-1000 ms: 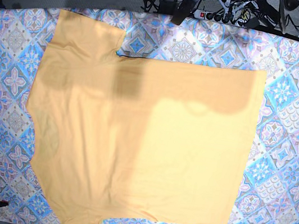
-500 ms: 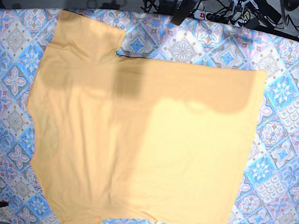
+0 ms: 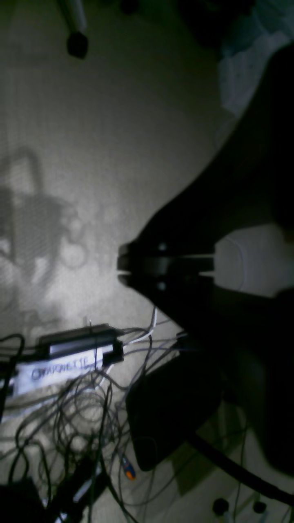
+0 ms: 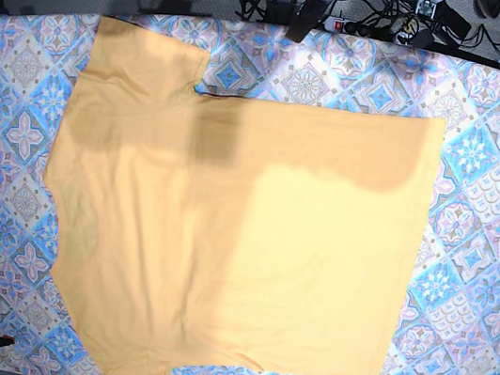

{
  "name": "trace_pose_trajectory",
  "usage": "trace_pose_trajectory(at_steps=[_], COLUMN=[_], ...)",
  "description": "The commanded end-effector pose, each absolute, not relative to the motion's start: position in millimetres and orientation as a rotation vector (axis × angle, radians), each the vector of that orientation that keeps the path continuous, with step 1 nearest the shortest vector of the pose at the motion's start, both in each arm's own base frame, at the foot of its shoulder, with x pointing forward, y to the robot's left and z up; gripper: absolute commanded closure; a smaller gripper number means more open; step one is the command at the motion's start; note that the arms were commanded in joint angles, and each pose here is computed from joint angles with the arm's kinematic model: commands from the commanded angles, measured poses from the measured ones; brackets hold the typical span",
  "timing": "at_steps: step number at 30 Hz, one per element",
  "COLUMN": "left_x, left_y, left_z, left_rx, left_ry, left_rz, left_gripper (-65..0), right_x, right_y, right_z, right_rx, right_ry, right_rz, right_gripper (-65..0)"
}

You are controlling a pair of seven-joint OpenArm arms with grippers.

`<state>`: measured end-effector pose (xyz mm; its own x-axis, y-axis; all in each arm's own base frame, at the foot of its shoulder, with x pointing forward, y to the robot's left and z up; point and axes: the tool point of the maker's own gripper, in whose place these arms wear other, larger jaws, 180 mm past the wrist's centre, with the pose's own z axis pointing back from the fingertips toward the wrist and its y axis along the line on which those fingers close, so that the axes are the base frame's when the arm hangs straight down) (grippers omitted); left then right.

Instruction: Fold the T-shirt properly

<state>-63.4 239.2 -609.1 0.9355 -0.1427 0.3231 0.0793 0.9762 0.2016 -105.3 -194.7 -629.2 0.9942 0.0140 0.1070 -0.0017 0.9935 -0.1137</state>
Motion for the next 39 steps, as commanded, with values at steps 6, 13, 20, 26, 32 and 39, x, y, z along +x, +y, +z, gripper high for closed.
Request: trace_pose_trajectory(at_steps=[6,13,20,26,32,39], left_x=[-63,-48,-27,-9,13,50], left_y=[241,230,232,234,221,220], left_z=[-584,-559,-523,-495,-456,-423], left_rx=[0.187,0.169,0.186,0.201,0.182,0.198], left_ry=[-0.419,-0.51,-0.621,-0.699,-0.806,-0.931], left_rz=[-0.147,-0.165,-0.164,-0.177,-0.198,-0.201], left_gripper=[0.0,0.0,0.0,0.0,0.0,0.0], right_x=[-102,-90,-83,-61,-47,-16], right_y=[-223,-234,-254,-264,-257,-257], right_z=[-607,-577,-546,-520,-496,-471], right_rx=[-0.164,-0.184,-0.227,-0.262,-0.255,-0.267], right_ry=[-0.183,-0.278,-0.345,-0.43,-0.496,-0.592], right_rz=[0.042,0.087,0.099,0.102,0.129,0.145], right_gripper=[0.0,0.0,0.0,0.0,0.0,0.0])
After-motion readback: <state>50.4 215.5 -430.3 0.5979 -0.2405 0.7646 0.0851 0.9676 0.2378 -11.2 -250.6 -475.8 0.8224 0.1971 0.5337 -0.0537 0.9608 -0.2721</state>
